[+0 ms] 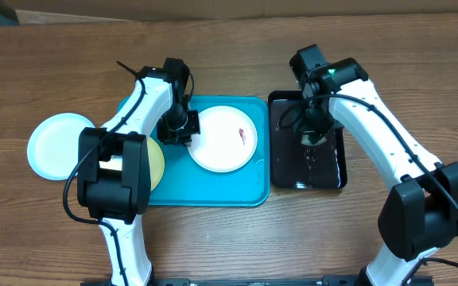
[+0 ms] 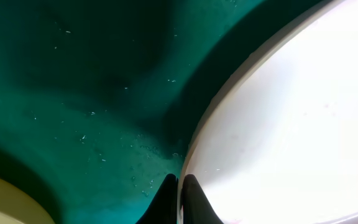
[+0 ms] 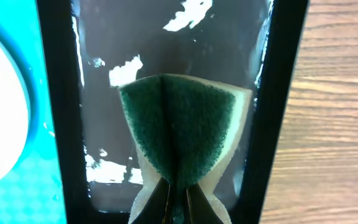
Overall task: Clean dirty plates on tray and stack at the side
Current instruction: 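Lift the sponge with the right gripper and carry it to the pink-white plate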
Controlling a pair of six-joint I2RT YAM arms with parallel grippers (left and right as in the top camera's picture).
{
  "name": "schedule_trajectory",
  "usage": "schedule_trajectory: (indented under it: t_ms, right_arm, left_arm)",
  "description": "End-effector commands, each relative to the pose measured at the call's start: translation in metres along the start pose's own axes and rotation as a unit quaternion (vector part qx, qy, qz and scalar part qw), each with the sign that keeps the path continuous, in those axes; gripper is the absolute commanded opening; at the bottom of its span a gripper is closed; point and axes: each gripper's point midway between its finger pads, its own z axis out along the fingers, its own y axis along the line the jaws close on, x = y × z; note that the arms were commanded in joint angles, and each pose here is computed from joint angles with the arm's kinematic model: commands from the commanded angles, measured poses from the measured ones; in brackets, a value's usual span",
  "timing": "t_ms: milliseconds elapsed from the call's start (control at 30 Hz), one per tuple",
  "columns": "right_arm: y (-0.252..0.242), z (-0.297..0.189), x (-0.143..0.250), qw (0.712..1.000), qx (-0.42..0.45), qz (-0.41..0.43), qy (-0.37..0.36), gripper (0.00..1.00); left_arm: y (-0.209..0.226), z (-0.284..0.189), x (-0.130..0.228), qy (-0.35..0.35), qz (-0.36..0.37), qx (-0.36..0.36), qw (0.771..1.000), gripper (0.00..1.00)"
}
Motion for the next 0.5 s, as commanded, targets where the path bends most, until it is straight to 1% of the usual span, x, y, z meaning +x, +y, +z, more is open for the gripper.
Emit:
schedule_trajectory:
  t_ms: [0, 100, 233, 333, 467]
  right_arm:
    - [0.007, -0.011, -0.006, 1.0, -0.023, -0.014, -0.014, 0.04]
    - [0.016, -0.017, -0.008, 0.999, -0.05, 0.004, -0.014, 0.04]
    - [0.057, -0.03, -0.009, 0.989, -0.15, -0.009, -0.012, 0.04]
    - [0.09, -0.039, -0.012, 0.979, -0.201, -0.033, -0.028, 0.04]
    - [0.126, -0.048, -0.016, 0.971, -0.224, -0.06, -0.061, 0.04]
  left_arm:
    - [0.0, 0.003, 0.0, -0.001, -0.004, -0.006, 1.0, 0.04]
    - [-0.001, 0.003, -0.001, -0.004, -0.003, -0.004, 1.0, 0.04]
    - [-0.002, 0.003, -0.003, -0.006, -0.003, -0.002, 1.0, 0.04]
    - [-0.002, 0.003, -0.003, -0.007, -0.003, -0.001, 1.0, 0.04]
    - [-0.002, 0.003, -0.003, -0.007, -0.003, -0.001, 1.0, 0.04]
